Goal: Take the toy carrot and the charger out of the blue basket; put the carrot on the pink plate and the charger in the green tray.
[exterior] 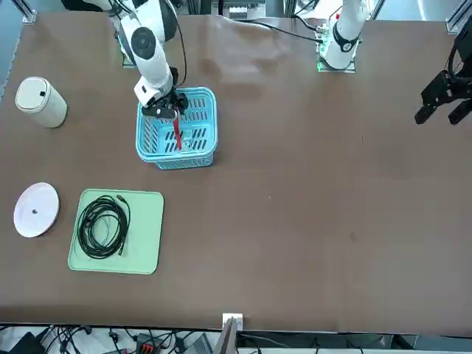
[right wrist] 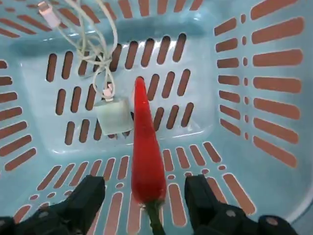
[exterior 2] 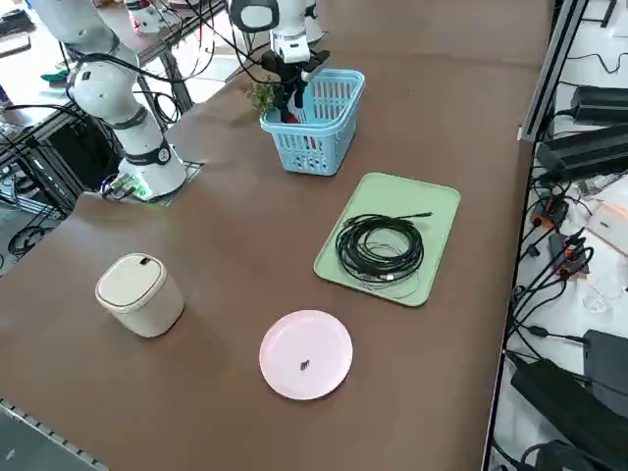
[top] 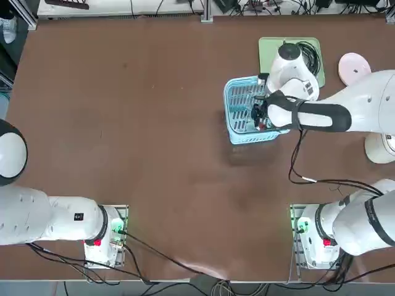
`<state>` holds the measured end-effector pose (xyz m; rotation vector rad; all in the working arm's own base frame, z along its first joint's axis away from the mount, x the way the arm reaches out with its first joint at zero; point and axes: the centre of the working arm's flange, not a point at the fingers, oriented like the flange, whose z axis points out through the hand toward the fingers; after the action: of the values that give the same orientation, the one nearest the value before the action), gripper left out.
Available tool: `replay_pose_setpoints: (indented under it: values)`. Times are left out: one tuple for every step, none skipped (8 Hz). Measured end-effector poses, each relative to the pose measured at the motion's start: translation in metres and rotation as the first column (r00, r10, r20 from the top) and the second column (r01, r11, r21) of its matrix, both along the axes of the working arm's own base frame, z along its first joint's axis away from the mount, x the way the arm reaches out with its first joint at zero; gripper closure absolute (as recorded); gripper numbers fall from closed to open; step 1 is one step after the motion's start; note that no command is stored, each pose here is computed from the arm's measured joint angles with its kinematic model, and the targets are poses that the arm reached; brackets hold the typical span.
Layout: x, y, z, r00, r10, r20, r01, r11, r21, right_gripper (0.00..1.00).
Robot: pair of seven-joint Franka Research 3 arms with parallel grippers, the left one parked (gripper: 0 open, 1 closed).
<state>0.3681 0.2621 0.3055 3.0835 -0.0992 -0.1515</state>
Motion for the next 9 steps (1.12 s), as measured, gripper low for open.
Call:
replay_pose_setpoints:
  values:
    - [-0.001, 0.001, -0.002, 1.000, 0.003, -0.003, -0.003, 1.000, -0.002, 0.00]
    - [-0.001, 0.002, -0.004, 1.000, 0.004, -0.007, -0.004, 1.000, -0.004, 0.00]
    - [-0.002, 0.002, -0.006, 1.000, 0.004, -0.012, -0.004, 1.000, -0.007, 0.00]
    - [-0.002, 0.001, -0.009, 1.000, 0.004, -0.016, -0.004, 1.000, -0.010, 0.00]
    - [-0.002, 0.001, -0.012, 1.000, 0.004, -0.024, -0.005, 1.000, -0.014, 0.00]
    - [-0.002, 0.001, -0.016, 1.000, 0.004, -0.030, -0.005, 1.000, -0.017, 0.00]
    - [-0.002, 0.001, -0.019, 0.999, 0.004, -0.033, -0.005, 1.000, -0.019, 0.00]
    - [-0.002, 0.002, -0.021, 0.999, 0.005, -0.036, -0.005, 1.000, -0.020, 0.00]
    - [-0.002, 0.002, -0.023, 0.999, 0.005, -0.037, -0.006, 1.000, -0.021, 0.00]
